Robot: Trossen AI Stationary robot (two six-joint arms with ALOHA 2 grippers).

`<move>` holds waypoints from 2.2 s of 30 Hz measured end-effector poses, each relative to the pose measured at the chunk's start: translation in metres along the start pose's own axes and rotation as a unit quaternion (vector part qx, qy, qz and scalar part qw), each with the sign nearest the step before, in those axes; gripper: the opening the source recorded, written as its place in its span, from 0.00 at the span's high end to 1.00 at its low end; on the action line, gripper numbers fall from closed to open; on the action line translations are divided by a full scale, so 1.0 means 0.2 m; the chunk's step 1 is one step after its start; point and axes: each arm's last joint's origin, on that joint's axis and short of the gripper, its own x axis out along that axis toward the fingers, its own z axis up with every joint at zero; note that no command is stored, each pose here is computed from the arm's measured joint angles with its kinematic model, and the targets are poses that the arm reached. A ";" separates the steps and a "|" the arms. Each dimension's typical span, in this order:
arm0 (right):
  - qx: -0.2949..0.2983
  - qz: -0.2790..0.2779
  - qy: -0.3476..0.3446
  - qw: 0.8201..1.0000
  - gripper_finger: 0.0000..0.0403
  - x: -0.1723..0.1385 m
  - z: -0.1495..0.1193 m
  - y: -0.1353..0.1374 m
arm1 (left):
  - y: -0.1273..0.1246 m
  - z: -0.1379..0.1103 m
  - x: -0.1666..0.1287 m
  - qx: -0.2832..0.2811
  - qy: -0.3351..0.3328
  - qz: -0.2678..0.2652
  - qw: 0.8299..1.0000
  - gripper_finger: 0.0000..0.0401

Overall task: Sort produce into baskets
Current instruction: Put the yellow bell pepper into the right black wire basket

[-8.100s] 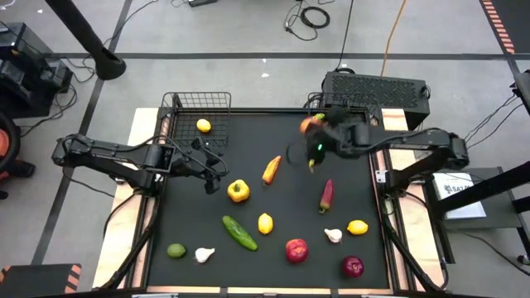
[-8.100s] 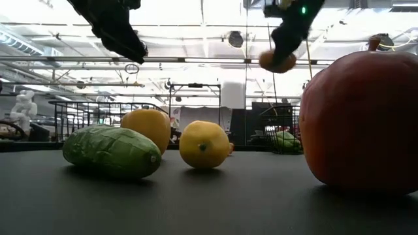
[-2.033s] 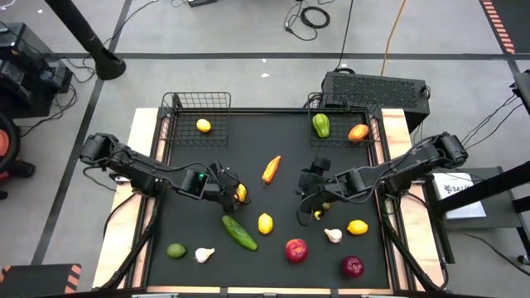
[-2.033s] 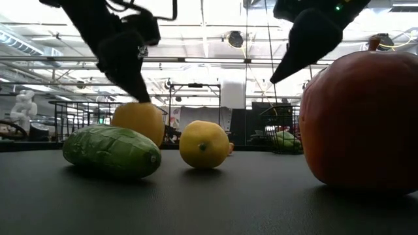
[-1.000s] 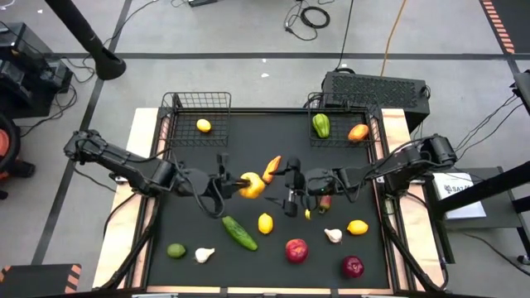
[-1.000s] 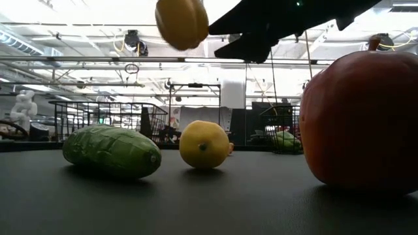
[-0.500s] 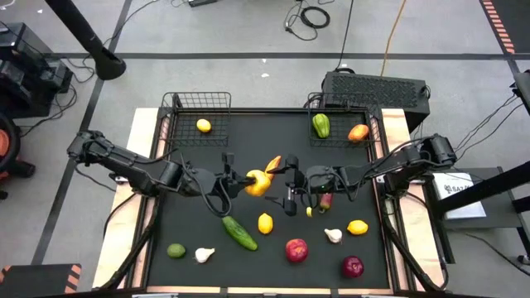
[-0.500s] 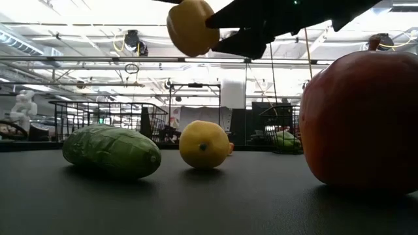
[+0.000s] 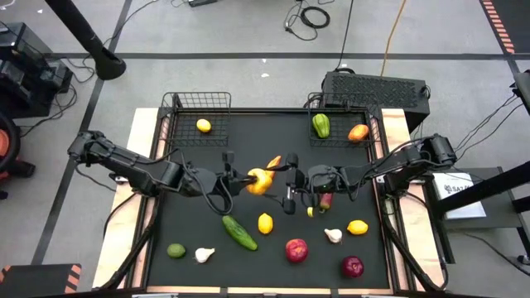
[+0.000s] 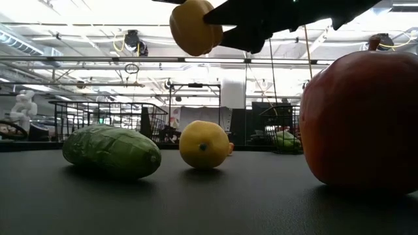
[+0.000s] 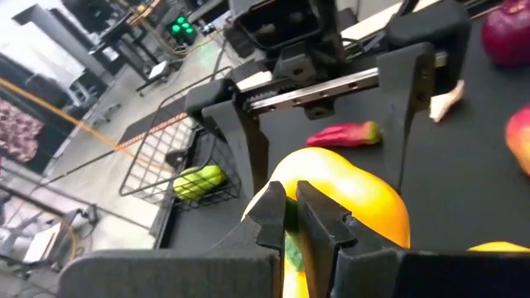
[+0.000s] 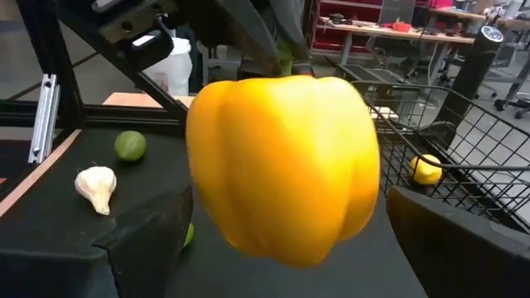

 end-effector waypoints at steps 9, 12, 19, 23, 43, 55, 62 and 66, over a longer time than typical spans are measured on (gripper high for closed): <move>0.012 0.049 -0.008 0.999 0.02 0.00 0.01 0.01 | -0.01 0.01 0.00 0.010 -0.016 -0.028 0.999 0.95; 0.009 0.050 -0.008 0.999 0.04 0.00 0.01 0.01 | -0.01 0.01 0.01 0.011 -0.015 -0.028 0.999 0.95; -0.001 0.050 -0.006 0.999 0.14 0.00 0.00 0.01 | -0.02 0.00 0.03 0.020 -0.011 -0.031 0.999 0.95; -0.001 0.049 -0.007 0.999 0.20 0.00 0.00 0.01 | -0.02 0.00 0.03 0.020 -0.015 -0.029 0.999 0.95; -0.002 0.047 -0.007 0.999 0.22 0.00 0.01 0.00 | -0.02 0.00 0.03 0.021 -0.012 -0.027 0.999 0.95; -0.002 0.043 -0.006 0.999 0.38 0.01 0.00 -0.01 | -0.02 0.00 0.03 0.022 -0.009 -0.025 0.999 0.95; -0.002 0.043 -0.006 0.999 0.46 0.01 0.00 -0.01 | -0.02 0.00 0.03 0.023 -0.007 -0.024 0.999 0.95; -0.002 0.042 -0.005 0.999 0.50 0.01 0.00 -0.02 | -0.02 -0.01 0.03 0.026 0.000 -0.020 0.999 0.95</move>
